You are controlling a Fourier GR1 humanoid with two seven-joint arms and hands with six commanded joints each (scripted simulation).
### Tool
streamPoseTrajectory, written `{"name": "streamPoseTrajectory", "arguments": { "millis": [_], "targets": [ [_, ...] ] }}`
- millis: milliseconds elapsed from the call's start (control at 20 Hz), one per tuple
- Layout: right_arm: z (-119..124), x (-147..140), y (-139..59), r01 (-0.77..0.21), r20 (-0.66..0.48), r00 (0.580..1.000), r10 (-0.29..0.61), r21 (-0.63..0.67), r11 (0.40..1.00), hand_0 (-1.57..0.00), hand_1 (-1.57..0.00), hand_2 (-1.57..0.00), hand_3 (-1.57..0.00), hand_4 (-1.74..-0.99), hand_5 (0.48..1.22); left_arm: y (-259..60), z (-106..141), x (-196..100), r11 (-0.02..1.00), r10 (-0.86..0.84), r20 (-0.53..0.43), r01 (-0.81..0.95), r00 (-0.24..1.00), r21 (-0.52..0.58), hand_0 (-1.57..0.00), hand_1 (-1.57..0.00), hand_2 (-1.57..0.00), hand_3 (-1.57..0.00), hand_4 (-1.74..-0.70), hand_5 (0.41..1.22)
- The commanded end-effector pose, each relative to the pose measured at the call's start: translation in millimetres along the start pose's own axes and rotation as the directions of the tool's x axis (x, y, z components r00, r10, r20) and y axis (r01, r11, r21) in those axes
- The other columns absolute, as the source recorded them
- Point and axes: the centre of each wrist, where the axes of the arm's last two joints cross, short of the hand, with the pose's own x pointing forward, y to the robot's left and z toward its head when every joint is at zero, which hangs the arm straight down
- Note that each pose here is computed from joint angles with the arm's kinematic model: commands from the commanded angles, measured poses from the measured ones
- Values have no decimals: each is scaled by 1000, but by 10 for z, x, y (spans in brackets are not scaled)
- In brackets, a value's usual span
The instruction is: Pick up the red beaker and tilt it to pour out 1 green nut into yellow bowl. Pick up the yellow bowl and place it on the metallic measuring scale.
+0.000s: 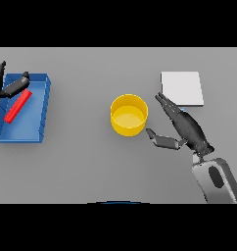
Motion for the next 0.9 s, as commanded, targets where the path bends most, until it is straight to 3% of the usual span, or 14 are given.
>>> {"name": "streamPoseTrajectory", "arguments": {
  "millis": [0, 150, 300, 850],
  "targets": [
    [-25, -2, -22, -69, 10, 998, 69, 40, 997, 1, 1, 1, 1, -1282, 677, -29, -1, -17, 1000, -2, -3, 2, 1000, -6, -5, -3, -4, -3, -795, 709],
    [-240, 74, -115, -269, 88, 962, 258, 154, 951, 1, 1, 1, 1, -1276, 668, 7, 9, -54, 1000, -11, -12, 11, 1000, 7, -2, -1, -1, -1, -793, 712],
    [-422, 130, -101, -368, 161, 927, 338, 229, 901, 1, 1, 1, 1, -1269, 662, -48, 18, -17, 1000, -6, 4, 6, 1000, -8, 0, 0, 0, 0, -795, 721],
    [-893, 239, 68, -508, 299, 860, 413, 438, 741, 1, 1, 1, 1, -1246, 686, -45, -4, 1, 1000, -15, -1, 15, 1000, -11, 1, 1, 1, 1, -794, 723]
  ]
}}
